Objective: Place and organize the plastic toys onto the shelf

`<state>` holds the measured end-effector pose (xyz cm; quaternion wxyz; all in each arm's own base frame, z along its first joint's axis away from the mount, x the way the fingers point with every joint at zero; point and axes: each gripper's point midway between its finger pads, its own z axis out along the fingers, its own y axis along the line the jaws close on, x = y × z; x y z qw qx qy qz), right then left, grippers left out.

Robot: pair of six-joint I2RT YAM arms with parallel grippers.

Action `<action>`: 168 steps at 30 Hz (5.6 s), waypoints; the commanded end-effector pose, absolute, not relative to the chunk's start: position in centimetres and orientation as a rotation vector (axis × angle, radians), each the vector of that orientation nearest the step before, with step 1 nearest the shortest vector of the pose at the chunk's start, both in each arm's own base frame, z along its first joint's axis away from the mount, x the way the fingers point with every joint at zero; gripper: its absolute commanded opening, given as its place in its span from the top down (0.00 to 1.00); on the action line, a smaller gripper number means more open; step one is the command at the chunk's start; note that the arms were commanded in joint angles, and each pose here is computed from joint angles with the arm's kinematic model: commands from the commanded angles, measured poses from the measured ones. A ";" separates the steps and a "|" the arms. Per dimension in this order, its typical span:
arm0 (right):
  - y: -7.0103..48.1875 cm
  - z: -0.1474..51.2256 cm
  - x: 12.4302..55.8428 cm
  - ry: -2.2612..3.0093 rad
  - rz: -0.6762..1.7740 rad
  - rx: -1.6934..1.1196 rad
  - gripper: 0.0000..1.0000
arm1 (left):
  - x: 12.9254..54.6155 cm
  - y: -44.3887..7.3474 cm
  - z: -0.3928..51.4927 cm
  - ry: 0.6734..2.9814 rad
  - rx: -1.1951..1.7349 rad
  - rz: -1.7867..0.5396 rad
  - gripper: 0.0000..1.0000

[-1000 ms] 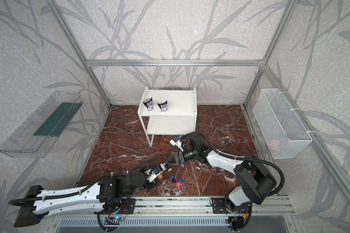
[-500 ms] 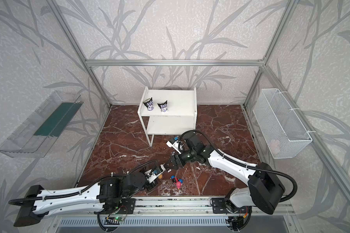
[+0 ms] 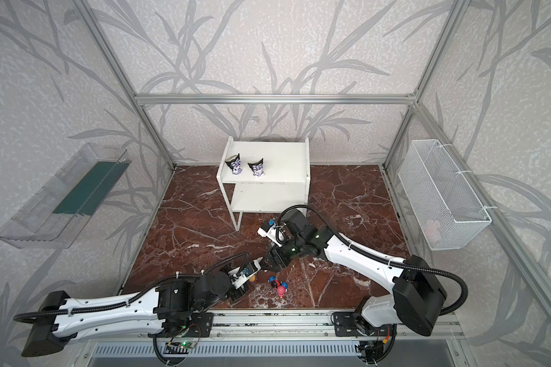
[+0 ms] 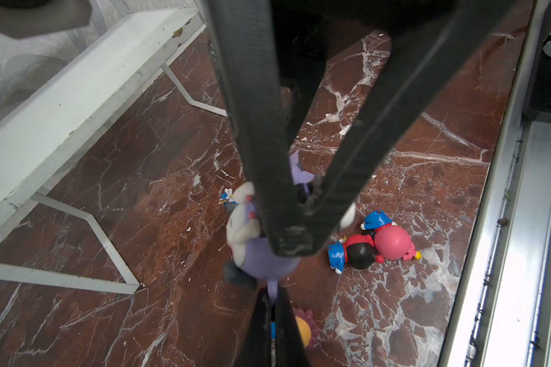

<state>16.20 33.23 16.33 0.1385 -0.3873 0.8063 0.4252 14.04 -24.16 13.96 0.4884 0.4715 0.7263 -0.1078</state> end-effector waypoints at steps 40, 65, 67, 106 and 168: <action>33.8 16.0 17.7 2.265 1.217 -0.991 0.67 | 14.4 -23.0 18.2 1.680 0.975 -0.335 0.67; 29.8 21.6 20.0 1.511 0.999 -0.788 0.68 | 16.5 -25.0 21.9 2.154 0.051 -1.393 0.24; 29.5 21.7 19.9 1.488 0.976 -0.785 0.68 | 17.2 -25.9 22.2 2.185 -0.014 -1.497 0.24; 29.7 22.7 19.1 1.400 0.847 -0.770 0.68 | 21.5 -28.0 20.7 2.176 -0.300 -1.838 1.00; 36.8 21.3 18.4 1.886 1.166 -0.899 0.46 | 17.2 -21.8 21.3 2.130 0.457 -1.080 1.00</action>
